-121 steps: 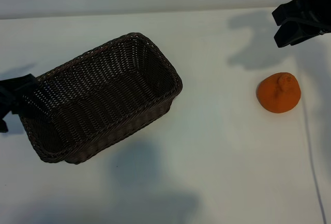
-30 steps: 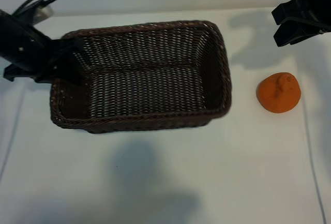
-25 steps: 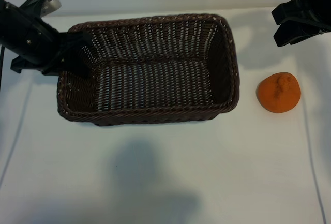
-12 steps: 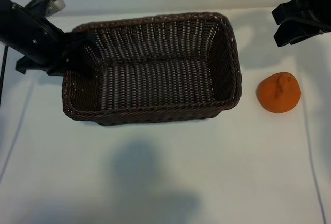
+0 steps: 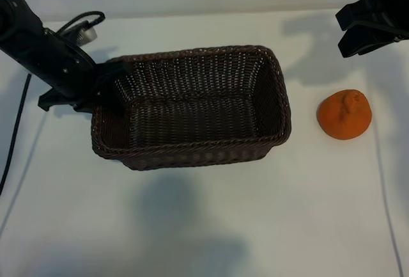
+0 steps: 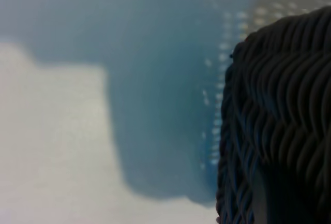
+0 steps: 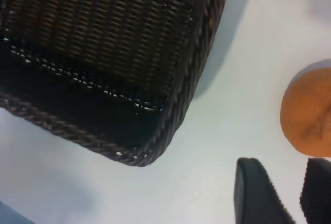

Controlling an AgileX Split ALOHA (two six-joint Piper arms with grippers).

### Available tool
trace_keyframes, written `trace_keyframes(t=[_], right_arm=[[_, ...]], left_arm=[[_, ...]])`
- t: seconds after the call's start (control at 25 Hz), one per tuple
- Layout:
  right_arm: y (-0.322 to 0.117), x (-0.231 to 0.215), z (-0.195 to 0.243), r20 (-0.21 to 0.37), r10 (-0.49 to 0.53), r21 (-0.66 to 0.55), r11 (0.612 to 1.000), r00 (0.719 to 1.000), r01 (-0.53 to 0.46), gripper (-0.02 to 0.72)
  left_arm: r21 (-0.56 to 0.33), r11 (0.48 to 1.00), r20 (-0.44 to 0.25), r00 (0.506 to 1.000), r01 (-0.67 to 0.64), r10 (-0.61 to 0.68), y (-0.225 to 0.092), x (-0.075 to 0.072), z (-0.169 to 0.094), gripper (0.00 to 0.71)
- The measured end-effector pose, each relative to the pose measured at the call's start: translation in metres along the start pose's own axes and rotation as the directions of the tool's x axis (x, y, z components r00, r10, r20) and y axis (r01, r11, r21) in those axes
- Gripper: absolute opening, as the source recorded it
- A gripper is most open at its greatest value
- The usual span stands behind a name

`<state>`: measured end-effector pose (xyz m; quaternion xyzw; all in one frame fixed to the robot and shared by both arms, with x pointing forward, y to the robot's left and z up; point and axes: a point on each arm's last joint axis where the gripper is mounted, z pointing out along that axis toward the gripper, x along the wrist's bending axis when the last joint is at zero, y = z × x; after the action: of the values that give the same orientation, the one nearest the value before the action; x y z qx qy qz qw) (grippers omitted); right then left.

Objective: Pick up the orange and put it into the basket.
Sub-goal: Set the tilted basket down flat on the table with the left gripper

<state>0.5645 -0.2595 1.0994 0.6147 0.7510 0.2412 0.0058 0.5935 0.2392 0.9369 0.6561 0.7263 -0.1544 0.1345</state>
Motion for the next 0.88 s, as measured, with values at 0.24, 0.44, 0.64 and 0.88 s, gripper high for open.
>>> trace_keyframes(t=[0.24,0.44,0.64,0.88], right_arm=[[0.0,0.0,0.0,0.0,0.0,0.0,1.0,1.0,0.0,0.257],[0.0,0.0,0.0,0.0,0.0,0.0,1.0,1.0,0.0,0.257],[0.0,0.0,0.0,0.0,0.0,0.0,1.0,1.0,0.0,0.257],[0.0,0.0,0.0,0.0,0.0,0.0,1.0,1.0,0.0,0.257]], left_arm=[[0.0,1.0,-0.001,1.0,-0.002,0.002,0.0011,0.0011,0.0026,0.152],[-0.003,1.0,-0.002,1.0,-0.008,0.008,0.0015,0.0012,0.0029,0.152],[-0.016,1.0,-0.004,1.0,-0.011,0.011,0.0026,0.0014,0.0029,0.152],[-0.024,0.999,-0.002,0.999,-0.034,0.034,0.0047,-0.0001,0.0006,0.152]])
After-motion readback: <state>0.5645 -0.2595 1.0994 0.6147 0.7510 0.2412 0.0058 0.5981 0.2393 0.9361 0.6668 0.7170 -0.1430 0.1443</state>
